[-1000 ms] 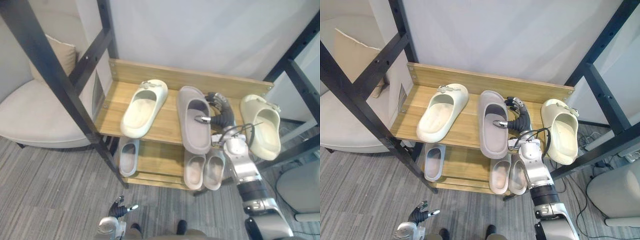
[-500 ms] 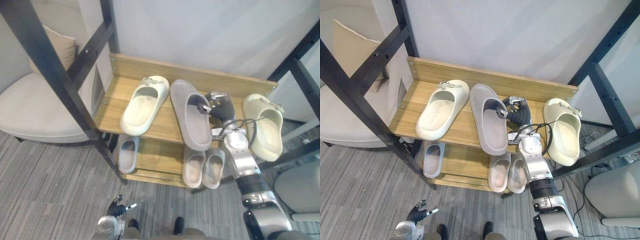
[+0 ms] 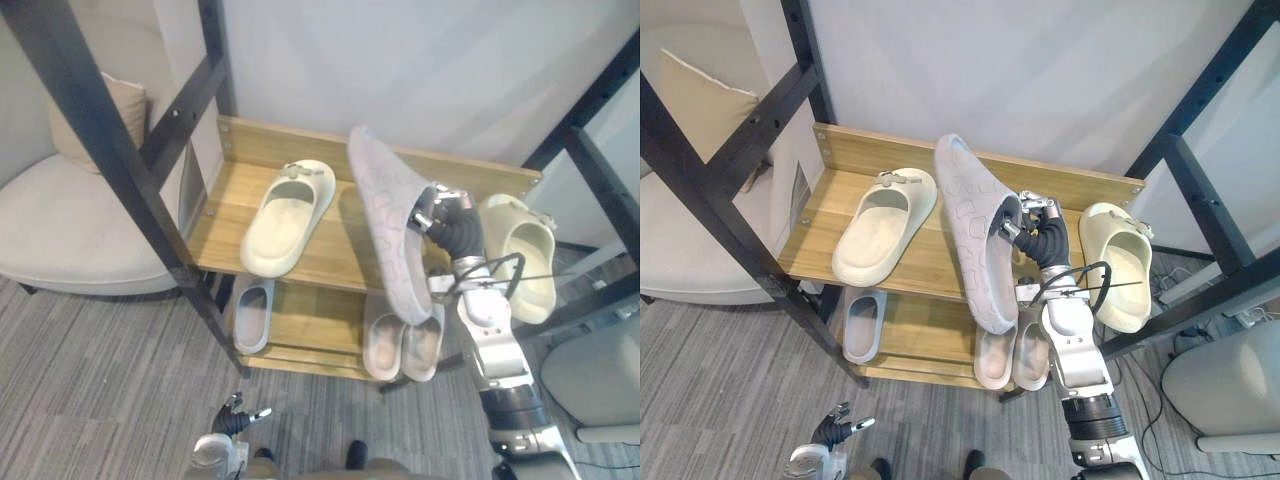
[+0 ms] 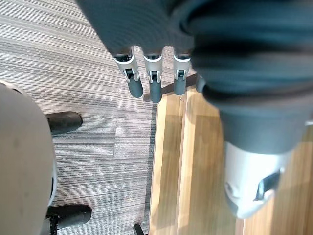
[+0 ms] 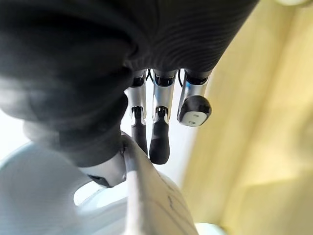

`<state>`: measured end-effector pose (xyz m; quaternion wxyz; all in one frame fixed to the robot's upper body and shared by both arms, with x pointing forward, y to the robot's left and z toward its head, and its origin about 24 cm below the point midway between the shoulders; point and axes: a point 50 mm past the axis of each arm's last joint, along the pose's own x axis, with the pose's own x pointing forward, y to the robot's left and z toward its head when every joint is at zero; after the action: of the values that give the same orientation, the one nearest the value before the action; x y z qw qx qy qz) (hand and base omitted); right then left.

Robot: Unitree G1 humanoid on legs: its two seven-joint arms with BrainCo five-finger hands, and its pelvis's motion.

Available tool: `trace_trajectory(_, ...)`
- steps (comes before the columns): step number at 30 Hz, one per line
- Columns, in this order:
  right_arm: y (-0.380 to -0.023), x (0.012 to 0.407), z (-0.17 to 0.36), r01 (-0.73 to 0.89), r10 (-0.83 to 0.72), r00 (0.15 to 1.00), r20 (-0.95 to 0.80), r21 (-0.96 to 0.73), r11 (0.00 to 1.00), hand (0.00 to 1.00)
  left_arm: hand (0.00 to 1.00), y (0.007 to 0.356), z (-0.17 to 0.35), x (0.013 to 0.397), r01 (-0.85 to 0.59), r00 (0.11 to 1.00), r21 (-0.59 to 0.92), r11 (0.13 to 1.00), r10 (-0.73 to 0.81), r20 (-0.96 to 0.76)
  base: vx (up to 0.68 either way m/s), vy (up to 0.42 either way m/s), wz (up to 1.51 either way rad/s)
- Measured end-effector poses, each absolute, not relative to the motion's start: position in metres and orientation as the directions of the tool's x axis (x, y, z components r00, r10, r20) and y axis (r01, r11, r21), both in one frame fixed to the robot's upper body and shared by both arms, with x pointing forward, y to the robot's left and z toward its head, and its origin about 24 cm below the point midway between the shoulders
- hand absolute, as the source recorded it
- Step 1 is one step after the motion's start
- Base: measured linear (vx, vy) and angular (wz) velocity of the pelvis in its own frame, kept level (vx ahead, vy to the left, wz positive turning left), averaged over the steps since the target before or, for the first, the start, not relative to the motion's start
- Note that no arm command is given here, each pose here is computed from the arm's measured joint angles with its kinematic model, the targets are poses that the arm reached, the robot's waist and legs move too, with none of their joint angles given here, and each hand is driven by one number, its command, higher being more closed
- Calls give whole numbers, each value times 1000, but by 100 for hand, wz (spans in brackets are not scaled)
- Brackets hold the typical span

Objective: Organize the slippers on the shoe rack

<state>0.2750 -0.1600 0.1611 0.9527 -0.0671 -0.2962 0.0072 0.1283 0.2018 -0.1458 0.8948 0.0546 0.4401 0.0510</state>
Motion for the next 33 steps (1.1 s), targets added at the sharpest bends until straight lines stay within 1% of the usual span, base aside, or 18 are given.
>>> trace_trajectory(4, -159, 257, 173, 28, 40, 766, 642, -96, 995, 100, 0, 201, -146, 128, -44, 607, 141, 989, 139, -783, -41, -12, -4)
trace_trajectory(6, -160, 252, 176, 31, 38, 752, 658, -92, 995, 100, 0, 201, -146, 127, -43, 604, 140, 989, 137, -785, -9, -17, -1)
trace_trajectory(9, -160, 242, 177, 26, 43, 740, 671, -93, 995, 100, 0, 198, -148, 124, -41, 594, 135, 990, 133, -793, 0, 0, 0)
trace_trajectory(11, -161, 236, 172, 14, 53, 751, 658, -96, 995, 100, 0, 196, -149, 123, -40, 589, 129, 991, 127, -798, 7, -36, 3)
trace_trajectory(15, -153, 228, 153, -72, 112, 799, 590, -90, 993, 100, 0, 192, -151, 120, -17, 581, 128, 992, 114, -806, 1, -8, 1)
trace_trajectory(16, -149, 225, 145, -112, 150, 814, 561, -102, 988, 100, 0, 192, -152, 119, -16, 578, 128, 992, 114, -808, 0, 0, 0)
trace_trajectory(21, -133, 212, 122, -246, 277, 841, 465, -127, 961, 100, 0, 188, -153, 116, 38, 571, 121, 992, 78, -818, -11, -7, -2)
trace_trajectory(23, -126, 206, 114, -308, 334, 840, 427, -131, 942, 100, 0, 187, -155, 113, 60, 561, 121, 991, 67, -825, 0, 0, 0)
trace_trajectory(25, -115, 196, 103, -417, 430, 823, 370, -120, 901, 100, 0, 186, -155, 113, 74, 563, 122, 990, 60, -824, -49, -25, 2)
trace_trajectory(26, -113, 195, 101, -433, 445, 819, 362, -120, 893, 100, 0, 186, -155, 112, 74, 562, 122, 990, 60, -825, -72, -44, 6)
trace_trajectory(28, -105, 186, 91, -514, 516, 797, 314, -97, 852, 100, 0, 185, -156, 111, 92, 555, 124, 988, 52, -830, -58, -60, 14)
trace_trajectory(30, -99, 184, 84, -560, 564, 777, 281, -100, 822, 100, 0, 185, -156, 112, 106, 559, 124, 987, 44, -828, -76, -101, 20)
trace_trajectory(33, -95, 185, 58, -612, 621, 767, 161, -103, 784, 100, 0, 183, -155, 117, 121, 568, 113, 986, 24, -823, -108, -93, 19)
